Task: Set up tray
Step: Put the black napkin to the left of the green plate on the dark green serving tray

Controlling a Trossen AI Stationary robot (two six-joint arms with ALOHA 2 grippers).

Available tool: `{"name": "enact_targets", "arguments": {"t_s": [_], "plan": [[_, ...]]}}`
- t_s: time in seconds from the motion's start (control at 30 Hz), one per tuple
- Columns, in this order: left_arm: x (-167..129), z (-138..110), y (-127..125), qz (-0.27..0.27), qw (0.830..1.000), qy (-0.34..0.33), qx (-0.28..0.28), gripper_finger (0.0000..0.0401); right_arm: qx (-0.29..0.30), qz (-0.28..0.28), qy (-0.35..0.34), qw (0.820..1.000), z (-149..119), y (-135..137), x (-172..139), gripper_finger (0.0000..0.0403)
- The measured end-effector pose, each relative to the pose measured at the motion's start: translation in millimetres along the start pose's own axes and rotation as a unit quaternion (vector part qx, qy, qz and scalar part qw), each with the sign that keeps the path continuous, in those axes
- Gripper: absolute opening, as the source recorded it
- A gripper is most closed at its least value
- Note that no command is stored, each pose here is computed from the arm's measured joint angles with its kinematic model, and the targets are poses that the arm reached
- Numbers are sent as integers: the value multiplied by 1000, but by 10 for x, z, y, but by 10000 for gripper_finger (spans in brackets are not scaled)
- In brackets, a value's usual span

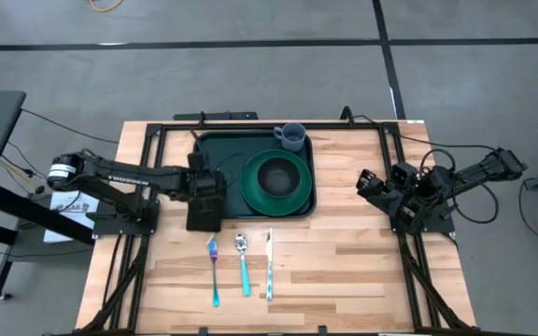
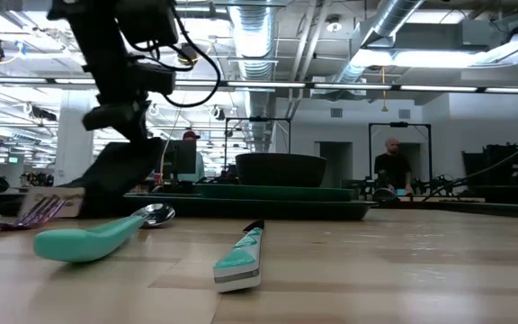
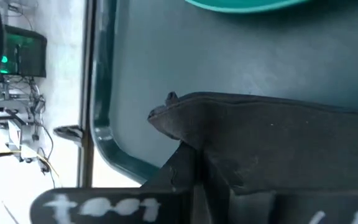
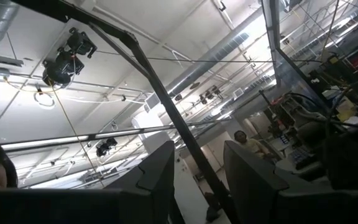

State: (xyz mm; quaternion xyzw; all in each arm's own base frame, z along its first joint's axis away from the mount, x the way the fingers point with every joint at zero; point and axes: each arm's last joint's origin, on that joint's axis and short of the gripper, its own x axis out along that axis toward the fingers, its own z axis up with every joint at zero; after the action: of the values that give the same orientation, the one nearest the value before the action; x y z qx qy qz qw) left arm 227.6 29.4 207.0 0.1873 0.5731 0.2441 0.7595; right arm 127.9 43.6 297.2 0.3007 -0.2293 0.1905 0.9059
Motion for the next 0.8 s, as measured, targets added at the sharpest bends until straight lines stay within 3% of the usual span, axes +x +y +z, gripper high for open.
{"name": "enact_targets", "arguments": {"t_s": [0.8], "plan": [[344, 40, 591, 4, 999, -32, 10, 0, 0, -15, -8, 1000, 5, -9, 0, 131]]}}
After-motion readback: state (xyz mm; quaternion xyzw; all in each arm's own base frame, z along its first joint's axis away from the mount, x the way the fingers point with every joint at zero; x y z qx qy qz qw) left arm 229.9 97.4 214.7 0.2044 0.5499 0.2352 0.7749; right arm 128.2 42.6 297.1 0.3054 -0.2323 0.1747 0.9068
